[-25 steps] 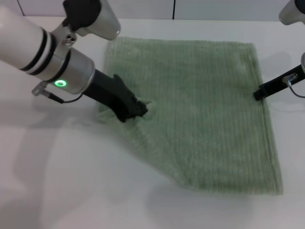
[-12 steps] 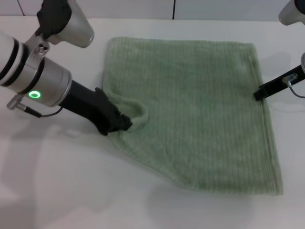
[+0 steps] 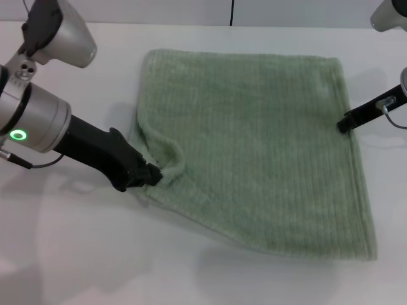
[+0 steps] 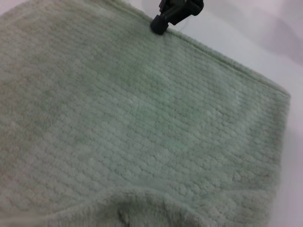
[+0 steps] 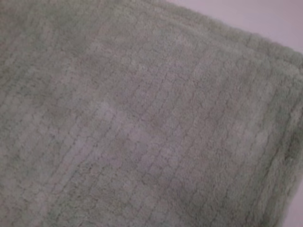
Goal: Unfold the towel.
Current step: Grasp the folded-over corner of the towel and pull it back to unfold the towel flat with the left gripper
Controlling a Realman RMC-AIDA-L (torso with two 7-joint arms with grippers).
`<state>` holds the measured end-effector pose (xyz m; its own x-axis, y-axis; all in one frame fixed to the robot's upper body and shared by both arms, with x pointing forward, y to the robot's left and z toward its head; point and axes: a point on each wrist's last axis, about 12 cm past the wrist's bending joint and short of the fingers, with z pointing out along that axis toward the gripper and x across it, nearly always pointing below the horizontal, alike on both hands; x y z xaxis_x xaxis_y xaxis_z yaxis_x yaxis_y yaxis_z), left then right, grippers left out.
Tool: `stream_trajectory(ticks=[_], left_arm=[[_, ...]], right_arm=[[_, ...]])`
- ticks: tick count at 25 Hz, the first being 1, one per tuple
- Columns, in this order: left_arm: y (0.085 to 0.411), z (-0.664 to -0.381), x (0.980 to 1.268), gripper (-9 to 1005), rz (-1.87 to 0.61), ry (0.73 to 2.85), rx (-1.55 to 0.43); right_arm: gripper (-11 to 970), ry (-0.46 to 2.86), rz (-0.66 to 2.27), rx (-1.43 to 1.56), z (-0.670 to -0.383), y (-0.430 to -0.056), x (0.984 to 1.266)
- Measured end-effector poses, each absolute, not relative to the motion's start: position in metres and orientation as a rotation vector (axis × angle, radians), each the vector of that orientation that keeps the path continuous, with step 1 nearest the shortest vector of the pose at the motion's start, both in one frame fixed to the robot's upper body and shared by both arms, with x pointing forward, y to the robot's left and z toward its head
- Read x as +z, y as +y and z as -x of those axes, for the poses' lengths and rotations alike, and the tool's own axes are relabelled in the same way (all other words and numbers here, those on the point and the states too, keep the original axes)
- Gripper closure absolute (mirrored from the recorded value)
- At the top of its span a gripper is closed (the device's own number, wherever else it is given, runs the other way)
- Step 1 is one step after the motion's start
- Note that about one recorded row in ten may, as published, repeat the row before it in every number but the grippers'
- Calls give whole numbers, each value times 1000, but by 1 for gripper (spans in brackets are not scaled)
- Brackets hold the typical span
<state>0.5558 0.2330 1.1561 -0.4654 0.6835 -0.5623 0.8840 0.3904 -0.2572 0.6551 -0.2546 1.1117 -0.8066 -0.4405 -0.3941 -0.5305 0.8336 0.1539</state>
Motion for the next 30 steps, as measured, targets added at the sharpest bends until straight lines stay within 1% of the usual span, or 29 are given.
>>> stream_trajectory(ticks=[12,22,30], left_arm=[[245,-544,1151,934,-1370,2351,-814],[243,-542,1148,929,-1386,2344,-827],[239,-540,1150,925,-1463,2307,-868]], right_arm=[[960,2663,746,362,-657,-251,1115],[961,2663,750,361,-658,-251,1115],[960,2666,753,362,-657,-251,1113]])
